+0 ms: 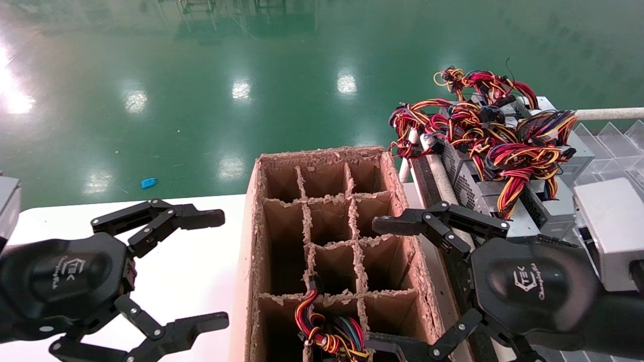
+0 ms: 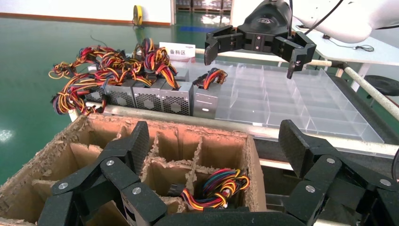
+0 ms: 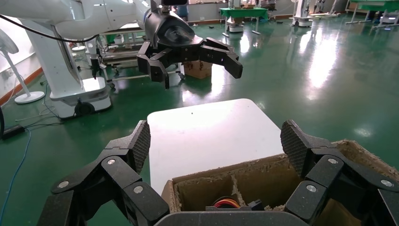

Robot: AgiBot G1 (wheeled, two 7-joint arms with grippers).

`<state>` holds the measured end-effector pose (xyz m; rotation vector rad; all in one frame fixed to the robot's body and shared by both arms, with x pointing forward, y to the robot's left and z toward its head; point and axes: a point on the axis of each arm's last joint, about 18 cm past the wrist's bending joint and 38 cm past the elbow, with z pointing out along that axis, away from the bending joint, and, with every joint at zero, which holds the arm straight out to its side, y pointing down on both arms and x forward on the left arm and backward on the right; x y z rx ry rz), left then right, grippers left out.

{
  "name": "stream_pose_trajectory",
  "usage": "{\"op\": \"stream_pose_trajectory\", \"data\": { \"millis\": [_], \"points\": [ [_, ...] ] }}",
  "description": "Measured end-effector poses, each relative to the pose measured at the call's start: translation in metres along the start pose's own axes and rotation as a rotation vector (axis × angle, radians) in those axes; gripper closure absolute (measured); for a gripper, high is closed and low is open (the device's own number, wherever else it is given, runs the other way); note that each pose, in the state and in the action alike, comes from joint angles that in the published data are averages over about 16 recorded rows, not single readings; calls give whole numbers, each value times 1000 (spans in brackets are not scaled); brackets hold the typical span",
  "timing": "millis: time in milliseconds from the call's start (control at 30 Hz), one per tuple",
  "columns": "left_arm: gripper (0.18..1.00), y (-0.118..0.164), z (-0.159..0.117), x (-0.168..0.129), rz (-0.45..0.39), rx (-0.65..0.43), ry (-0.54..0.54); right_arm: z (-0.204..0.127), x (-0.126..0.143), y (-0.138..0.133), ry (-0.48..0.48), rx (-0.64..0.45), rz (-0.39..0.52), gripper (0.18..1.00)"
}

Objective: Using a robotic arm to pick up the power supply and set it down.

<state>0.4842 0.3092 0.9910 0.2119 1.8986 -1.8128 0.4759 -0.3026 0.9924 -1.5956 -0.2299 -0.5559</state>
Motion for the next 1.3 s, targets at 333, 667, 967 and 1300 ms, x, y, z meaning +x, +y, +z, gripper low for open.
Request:
{"op": "stream_pose_trajectory", "data": {
  "millis": [333,667,967,1300],
  "points": [
    [184,0,0,0,0,0,0,0,0,0,1,-1,0,179],
    [184,0,0,0,0,0,0,0,0,0,1,-1,-1,179],
    [184,0,0,0,0,0,0,0,0,0,1,0,-1,179],
    [184,0,0,0,0,0,0,0,0,0,1,0,-1,179]
  ]
}}
